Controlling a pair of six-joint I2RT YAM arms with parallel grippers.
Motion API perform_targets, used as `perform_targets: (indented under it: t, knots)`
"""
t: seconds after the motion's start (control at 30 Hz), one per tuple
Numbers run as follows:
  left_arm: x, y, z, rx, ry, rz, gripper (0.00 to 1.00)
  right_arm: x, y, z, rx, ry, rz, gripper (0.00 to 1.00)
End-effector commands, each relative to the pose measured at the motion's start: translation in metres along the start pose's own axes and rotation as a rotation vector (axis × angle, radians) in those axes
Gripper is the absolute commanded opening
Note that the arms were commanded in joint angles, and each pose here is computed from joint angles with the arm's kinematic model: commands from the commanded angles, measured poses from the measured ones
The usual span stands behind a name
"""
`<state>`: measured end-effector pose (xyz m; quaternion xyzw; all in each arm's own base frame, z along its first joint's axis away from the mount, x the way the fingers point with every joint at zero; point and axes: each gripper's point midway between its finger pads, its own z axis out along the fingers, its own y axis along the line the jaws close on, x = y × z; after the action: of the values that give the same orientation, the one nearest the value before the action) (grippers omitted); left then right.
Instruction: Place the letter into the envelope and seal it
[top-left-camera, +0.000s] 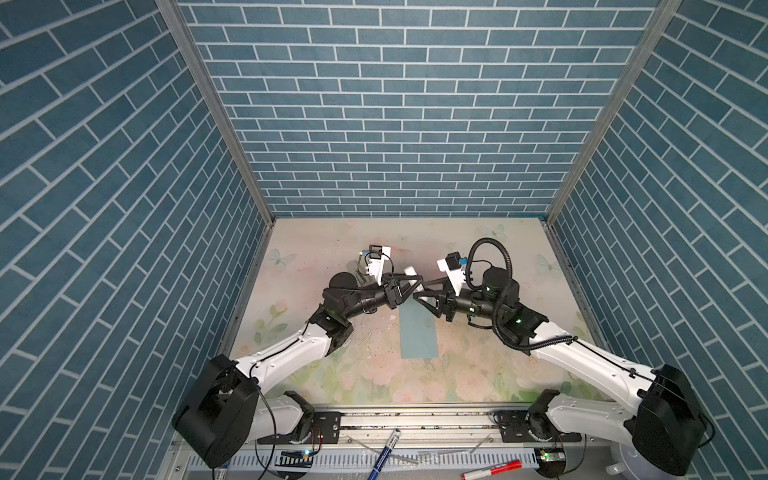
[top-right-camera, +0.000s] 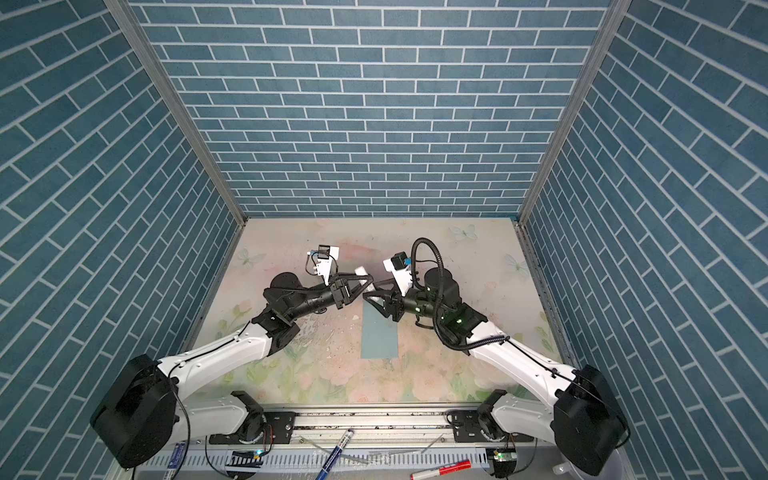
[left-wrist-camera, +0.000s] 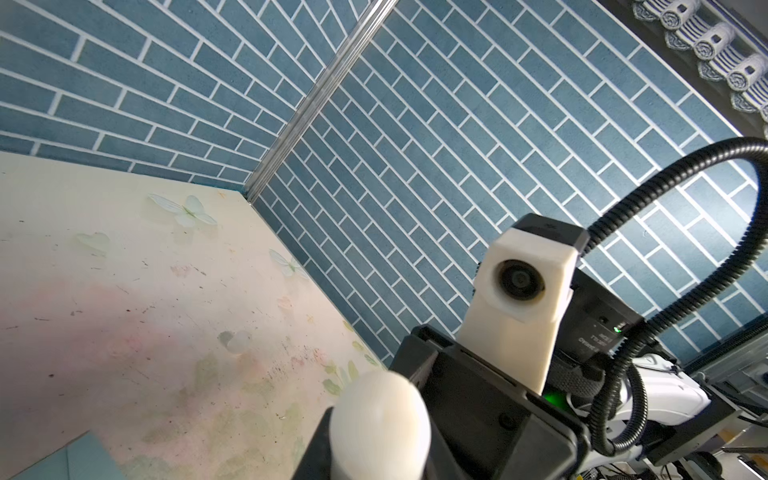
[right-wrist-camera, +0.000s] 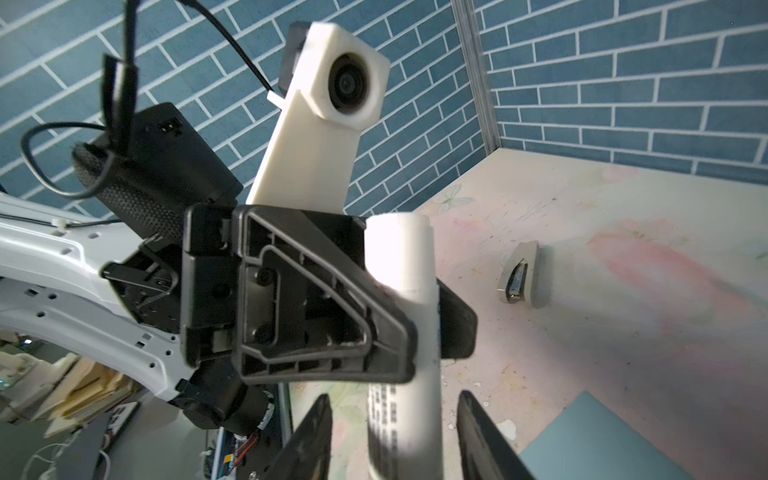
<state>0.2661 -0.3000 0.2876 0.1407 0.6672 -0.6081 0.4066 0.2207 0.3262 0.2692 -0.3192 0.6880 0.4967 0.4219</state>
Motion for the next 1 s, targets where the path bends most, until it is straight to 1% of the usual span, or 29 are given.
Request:
perform_targets:
  t: [0.0, 0.07, 0.13, 0.27, 0.33, 0.37, 0.43, 0.5, 0.57, 0.63, 0.7, 0.77, 0.87, 0.97]
  knots:
    - [-0.014, -0.017, 0.001, 0.063, -0.031, 0.034, 0.0, -0.003, 0.007, 0.002, -0.055, -0.009, 0.014, 0.42]
    - [-0.015, -0.018, 0.002, 0.064, -0.031, 0.037, 0.0, -0.001, 0.006, 0.003, -0.059, -0.003, 0.02, 0.38]
    - [-0.016, -0.018, 0.002, 0.061, -0.033, 0.038, 0.0, -0.001, 0.006, 0.003, -0.061, -0.004, 0.025, 0.3]
    - [-0.015, -0.017, 0.002, 0.06, -0.032, 0.037, 0.0, -0.003, 0.006, 0.004, -0.066, -0.016, 0.034, 0.1]
    - [-0.014, -0.016, 0.002, 0.059, -0.032, 0.039, 0.0, -0.006, 0.006, 0.005, -0.069, -0.028, 0.039, 0.02]
    - [-0.014, -0.017, 0.002, 0.059, -0.033, 0.044, 0.05, -0.007, 0.005, 0.006, -0.07, -0.033, 0.043, 0.0]
    - [-0.014, -0.016, 0.001, 0.054, -0.038, 0.054, 0.2, -0.012, 0.007, 0.006, -0.082, -0.053, 0.044, 0.0]
    - [-0.014, -0.015, -0.001, 0.048, -0.044, 0.068, 0.31, -0.014, 0.008, 0.007, -0.092, -0.068, 0.047, 0.0]
    - [-0.013, -0.015, -0.002, 0.045, -0.054, 0.078, 0.39, -0.017, 0.01, 0.008, -0.103, -0.077, 0.049, 0.0]
    - [-0.014, -0.015, -0.004, 0.043, -0.066, 0.085, 0.42, -0.019, 0.012, 0.009, -0.117, -0.08, 0.054, 0.0]
    - [-0.014, -0.014, -0.005, 0.038, -0.071, 0.087, 0.43, -0.019, 0.013, 0.01, -0.128, -0.081, 0.06, 0.0]
    - [-0.014, -0.014, -0.006, 0.034, -0.079, 0.089, 0.4, -0.019, 0.014, 0.011, -0.139, -0.078, 0.065, 0.0]
    - [-0.016, -0.012, -0.007, 0.027, -0.091, 0.094, 0.32, -0.016, 0.015, 0.012, -0.151, -0.064, 0.074, 0.0]
    - [-0.016, -0.011, -0.008, 0.017, -0.096, 0.097, 0.18, -0.014, 0.014, 0.012, -0.148, -0.057, 0.077, 0.0]
